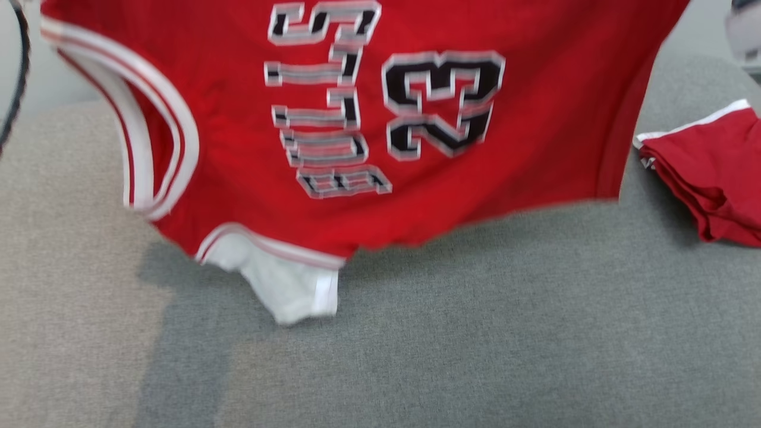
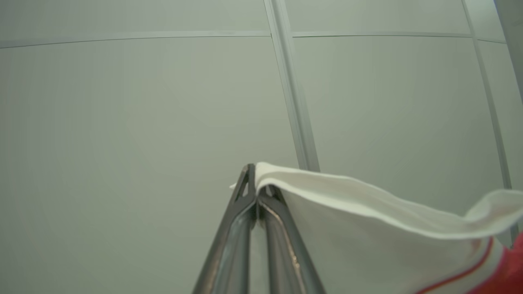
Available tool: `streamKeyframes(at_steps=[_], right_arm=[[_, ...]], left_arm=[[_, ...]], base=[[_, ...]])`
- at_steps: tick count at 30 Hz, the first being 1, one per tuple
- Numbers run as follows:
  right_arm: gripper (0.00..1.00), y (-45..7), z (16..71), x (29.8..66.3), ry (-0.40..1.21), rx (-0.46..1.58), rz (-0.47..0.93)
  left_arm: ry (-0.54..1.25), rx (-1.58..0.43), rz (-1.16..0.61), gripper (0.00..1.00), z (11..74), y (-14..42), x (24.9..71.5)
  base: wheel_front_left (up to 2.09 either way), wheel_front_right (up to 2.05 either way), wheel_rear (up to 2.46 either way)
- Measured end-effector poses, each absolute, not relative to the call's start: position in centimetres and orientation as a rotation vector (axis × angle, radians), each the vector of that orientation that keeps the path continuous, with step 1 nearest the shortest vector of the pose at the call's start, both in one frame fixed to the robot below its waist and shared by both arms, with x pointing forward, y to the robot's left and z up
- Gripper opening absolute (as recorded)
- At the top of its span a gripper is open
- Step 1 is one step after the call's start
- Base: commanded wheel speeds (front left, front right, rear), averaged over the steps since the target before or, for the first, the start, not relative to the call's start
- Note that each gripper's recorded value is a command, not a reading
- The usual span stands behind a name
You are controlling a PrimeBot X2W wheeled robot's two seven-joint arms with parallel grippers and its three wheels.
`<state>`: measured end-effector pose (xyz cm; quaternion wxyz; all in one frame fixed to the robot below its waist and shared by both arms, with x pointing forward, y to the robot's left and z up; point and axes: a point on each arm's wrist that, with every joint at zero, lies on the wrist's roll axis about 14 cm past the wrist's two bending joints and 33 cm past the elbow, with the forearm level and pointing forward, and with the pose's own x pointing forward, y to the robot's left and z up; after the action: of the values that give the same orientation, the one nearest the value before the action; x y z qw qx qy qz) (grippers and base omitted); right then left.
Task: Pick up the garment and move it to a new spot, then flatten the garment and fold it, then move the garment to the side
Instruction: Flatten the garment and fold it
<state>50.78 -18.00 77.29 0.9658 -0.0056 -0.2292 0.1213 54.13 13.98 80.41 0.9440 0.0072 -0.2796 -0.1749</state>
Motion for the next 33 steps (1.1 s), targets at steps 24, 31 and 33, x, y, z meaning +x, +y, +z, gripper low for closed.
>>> streamKeyframes(at_steps=[24, 31, 33], right_arm=[[0.0, -13.3, 57.6, 62.0, -0.007, 0.18, 0.194], [0.0, -11.2, 47.3, 59.3, 0.223, 0.222, 0.215], [0.0, -10.4, 44.9, 57.7, 0.274, 0.232, 0.234]], left_arm=[[0.031, -0.222, -0.192, 0.0, 56.8, 13.5, 64.0], [0.26, -0.329, -0.089, 0.0, 45.3, 14.8, 59.8], [0.307, -0.327, -0.079, 0.0, 43.0, 15.0, 58.1]], base=[[0.0, 0.0, 0.0], [0.0, 0.0, 0.0], [0.0, 0.0, 0.0]])
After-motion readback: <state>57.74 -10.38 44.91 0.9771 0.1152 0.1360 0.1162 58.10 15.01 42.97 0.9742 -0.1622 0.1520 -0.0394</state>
